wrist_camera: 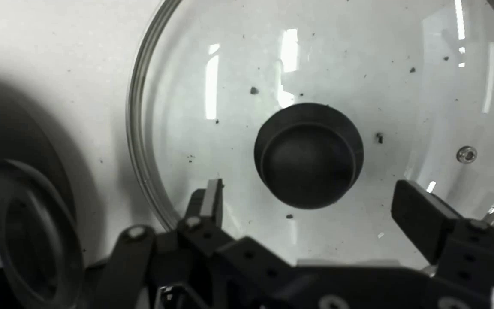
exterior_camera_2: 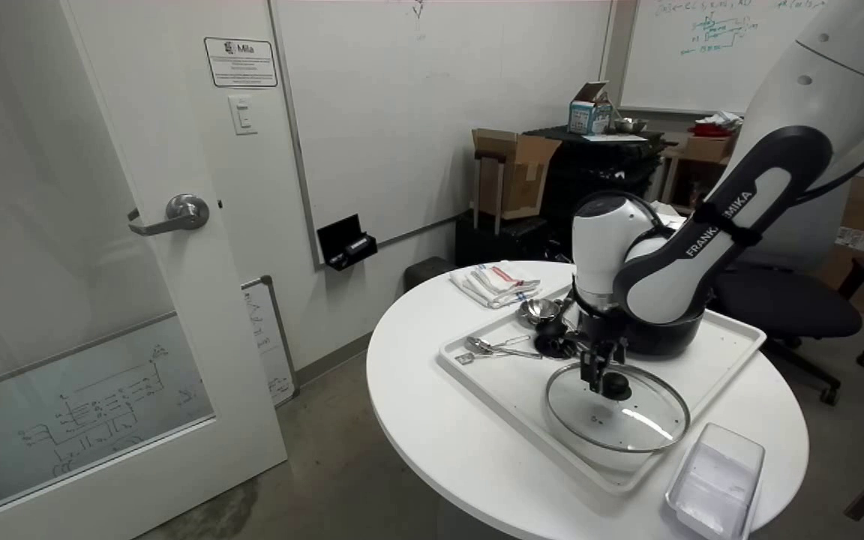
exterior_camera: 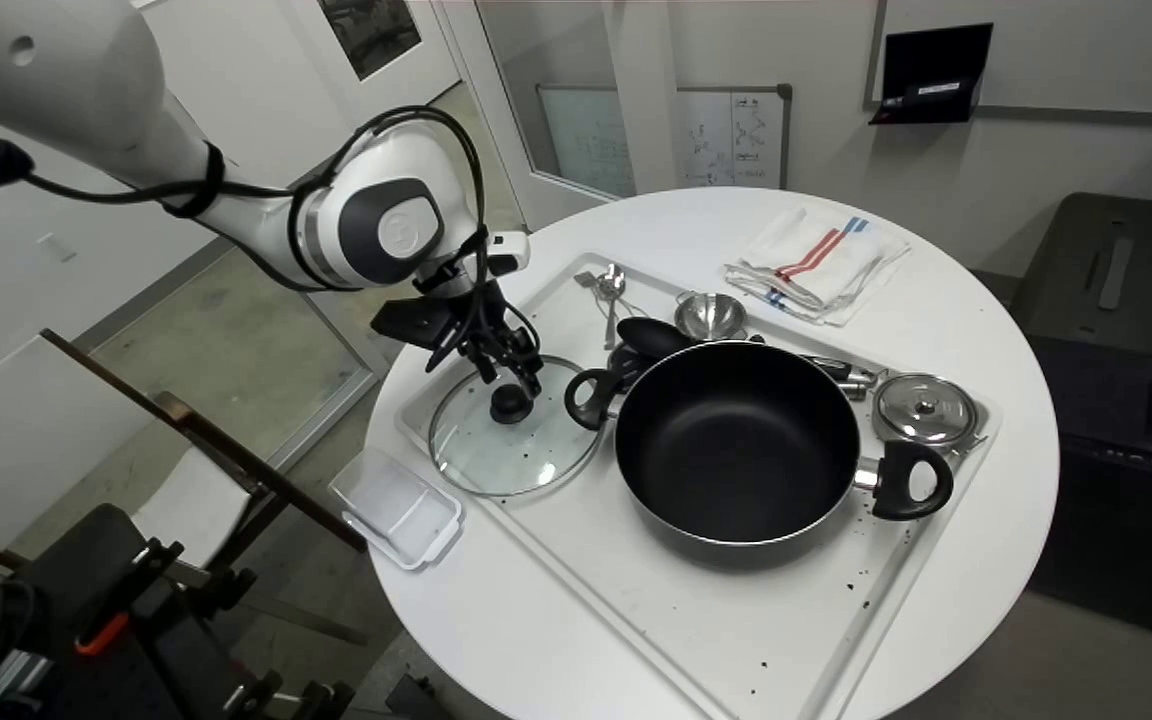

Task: Remove the glass lid from the black pot.

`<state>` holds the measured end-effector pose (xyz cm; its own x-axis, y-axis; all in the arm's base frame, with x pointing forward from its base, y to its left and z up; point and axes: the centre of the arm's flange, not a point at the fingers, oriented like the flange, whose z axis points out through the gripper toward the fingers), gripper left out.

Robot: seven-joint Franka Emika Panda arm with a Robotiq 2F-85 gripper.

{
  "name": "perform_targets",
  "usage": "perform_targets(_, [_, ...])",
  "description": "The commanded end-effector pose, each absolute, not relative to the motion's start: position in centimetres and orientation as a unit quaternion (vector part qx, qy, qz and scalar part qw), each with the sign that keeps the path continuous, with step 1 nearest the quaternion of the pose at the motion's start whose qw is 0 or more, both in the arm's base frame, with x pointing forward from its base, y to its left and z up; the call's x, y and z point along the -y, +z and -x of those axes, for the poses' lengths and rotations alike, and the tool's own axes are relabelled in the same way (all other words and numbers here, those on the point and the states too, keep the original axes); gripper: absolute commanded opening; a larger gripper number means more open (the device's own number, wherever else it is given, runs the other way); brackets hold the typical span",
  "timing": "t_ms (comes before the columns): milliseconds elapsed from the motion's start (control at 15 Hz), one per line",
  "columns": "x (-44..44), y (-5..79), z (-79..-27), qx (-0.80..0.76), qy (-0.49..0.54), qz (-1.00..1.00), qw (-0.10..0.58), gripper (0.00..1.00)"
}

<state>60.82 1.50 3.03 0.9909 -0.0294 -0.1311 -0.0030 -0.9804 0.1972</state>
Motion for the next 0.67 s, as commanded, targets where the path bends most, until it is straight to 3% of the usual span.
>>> perform_targets(0, [-1.4, 3.8, -60.7, -0.005, -0.073, -0.993, 0.091, 1.00])
perform_targets(600, [-1.2, 5.0, -59.7, -0.033, -0.071, -0.993, 0.087, 1.00])
